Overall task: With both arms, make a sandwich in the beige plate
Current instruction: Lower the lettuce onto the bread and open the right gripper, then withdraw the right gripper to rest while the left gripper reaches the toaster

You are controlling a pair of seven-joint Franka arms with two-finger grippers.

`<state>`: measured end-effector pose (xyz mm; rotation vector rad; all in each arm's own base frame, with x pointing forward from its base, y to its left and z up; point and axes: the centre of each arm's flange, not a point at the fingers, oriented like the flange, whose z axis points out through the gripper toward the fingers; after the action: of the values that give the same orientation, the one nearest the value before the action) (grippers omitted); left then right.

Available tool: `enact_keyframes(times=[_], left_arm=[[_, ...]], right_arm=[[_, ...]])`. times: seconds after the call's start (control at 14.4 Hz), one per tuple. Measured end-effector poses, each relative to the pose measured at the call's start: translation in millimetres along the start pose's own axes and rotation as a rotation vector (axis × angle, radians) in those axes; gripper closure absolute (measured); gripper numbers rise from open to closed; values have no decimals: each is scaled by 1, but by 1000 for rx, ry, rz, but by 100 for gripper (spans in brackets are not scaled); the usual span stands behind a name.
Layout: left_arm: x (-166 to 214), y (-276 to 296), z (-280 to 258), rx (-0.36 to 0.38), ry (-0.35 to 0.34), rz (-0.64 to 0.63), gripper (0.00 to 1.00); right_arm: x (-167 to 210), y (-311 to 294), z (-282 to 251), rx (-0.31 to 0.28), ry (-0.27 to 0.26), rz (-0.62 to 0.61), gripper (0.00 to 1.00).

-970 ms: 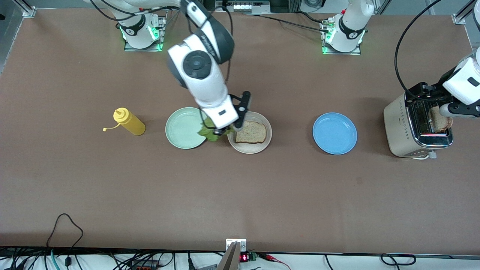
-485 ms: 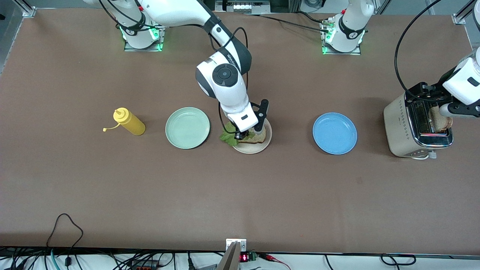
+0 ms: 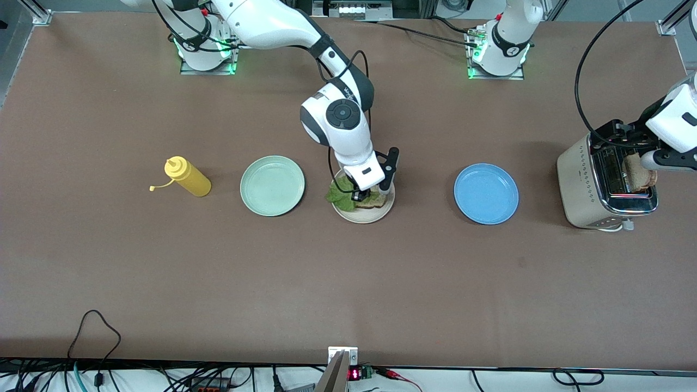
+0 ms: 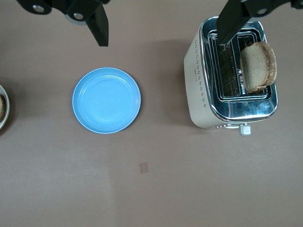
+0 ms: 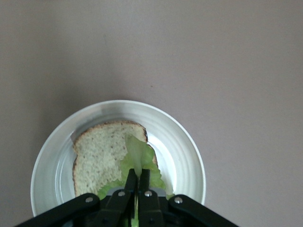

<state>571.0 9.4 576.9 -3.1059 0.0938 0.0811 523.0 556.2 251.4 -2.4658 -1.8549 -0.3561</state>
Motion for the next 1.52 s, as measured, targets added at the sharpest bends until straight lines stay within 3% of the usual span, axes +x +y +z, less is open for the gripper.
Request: enact_keyframes(times=[0.35, 0.55, 0.76, 0.9, 1.18, 1.52], left_arm=[[0, 0, 0, 0, -1, 0, 0], [0, 0, 0, 0, -1, 0, 0], [0, 1, 0, 0, -1, 3, 0], [0, 2, 0, 0, -1, 4, 0], [-1, 0, 6, -2, -31, -2, 0], [12, -28, 32, -9, -88, -50, 0]], right_arm=[[8, -4, 9, -21, 35, 39, 96], [12, -14, 15, -23, 44, 47, 87], [17, -18, 11, -25, 49, 42, 59], [17, -11, -1, -19, 23, 53, 41], [12, 24, -70, -17, -30, 123, 1], [-43, 108, -194, -48, -104, 262, 0]])
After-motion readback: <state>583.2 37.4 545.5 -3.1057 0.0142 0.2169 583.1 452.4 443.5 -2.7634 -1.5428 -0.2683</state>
